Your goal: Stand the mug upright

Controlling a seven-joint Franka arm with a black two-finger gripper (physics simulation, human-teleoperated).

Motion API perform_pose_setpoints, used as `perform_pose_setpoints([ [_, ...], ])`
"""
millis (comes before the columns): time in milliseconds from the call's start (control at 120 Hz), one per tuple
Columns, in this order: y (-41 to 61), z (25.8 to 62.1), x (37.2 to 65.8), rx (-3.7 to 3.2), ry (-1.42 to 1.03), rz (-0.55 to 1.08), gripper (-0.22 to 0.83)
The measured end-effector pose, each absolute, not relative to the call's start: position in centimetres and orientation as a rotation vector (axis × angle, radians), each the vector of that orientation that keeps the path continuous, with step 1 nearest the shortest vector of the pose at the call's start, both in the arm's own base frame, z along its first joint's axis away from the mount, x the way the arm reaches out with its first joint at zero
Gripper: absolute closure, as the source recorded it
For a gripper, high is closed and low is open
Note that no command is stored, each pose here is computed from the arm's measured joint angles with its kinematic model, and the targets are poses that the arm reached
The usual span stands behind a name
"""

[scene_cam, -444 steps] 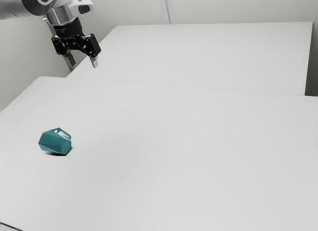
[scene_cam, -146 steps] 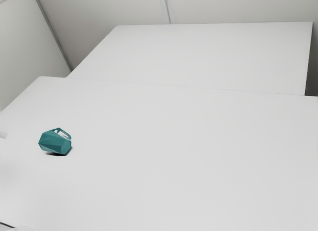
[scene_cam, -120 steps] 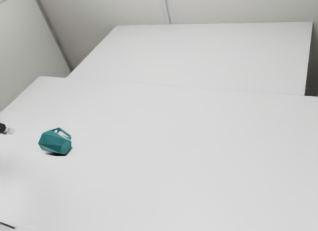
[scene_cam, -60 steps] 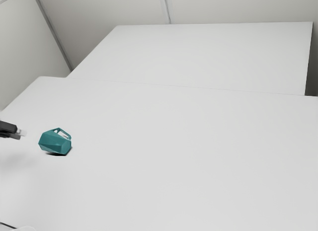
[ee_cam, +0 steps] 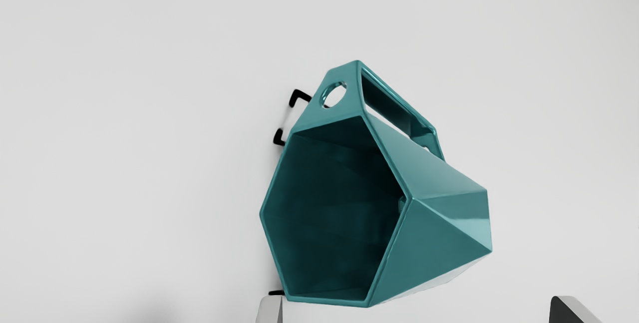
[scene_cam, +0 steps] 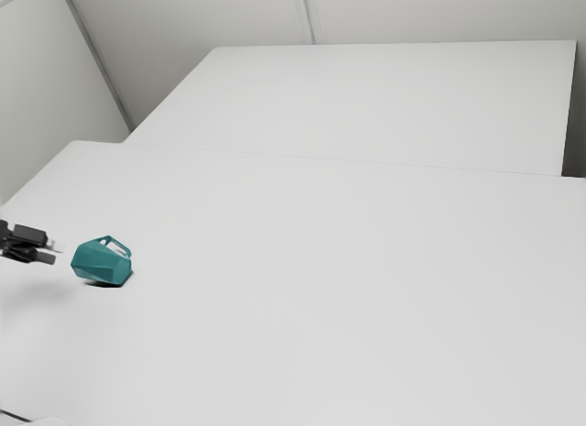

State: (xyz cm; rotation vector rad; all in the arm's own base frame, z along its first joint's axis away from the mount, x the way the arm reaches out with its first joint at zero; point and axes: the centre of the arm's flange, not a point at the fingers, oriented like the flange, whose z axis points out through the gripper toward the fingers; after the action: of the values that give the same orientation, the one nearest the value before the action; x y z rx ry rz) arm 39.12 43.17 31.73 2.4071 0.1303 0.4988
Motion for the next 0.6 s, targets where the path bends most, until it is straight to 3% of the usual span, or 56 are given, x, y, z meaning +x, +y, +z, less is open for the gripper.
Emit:
perform_pose_setpoints([
  [600,40.5,29.8,42.8,2.362,0.117,0.451,0.02],
])
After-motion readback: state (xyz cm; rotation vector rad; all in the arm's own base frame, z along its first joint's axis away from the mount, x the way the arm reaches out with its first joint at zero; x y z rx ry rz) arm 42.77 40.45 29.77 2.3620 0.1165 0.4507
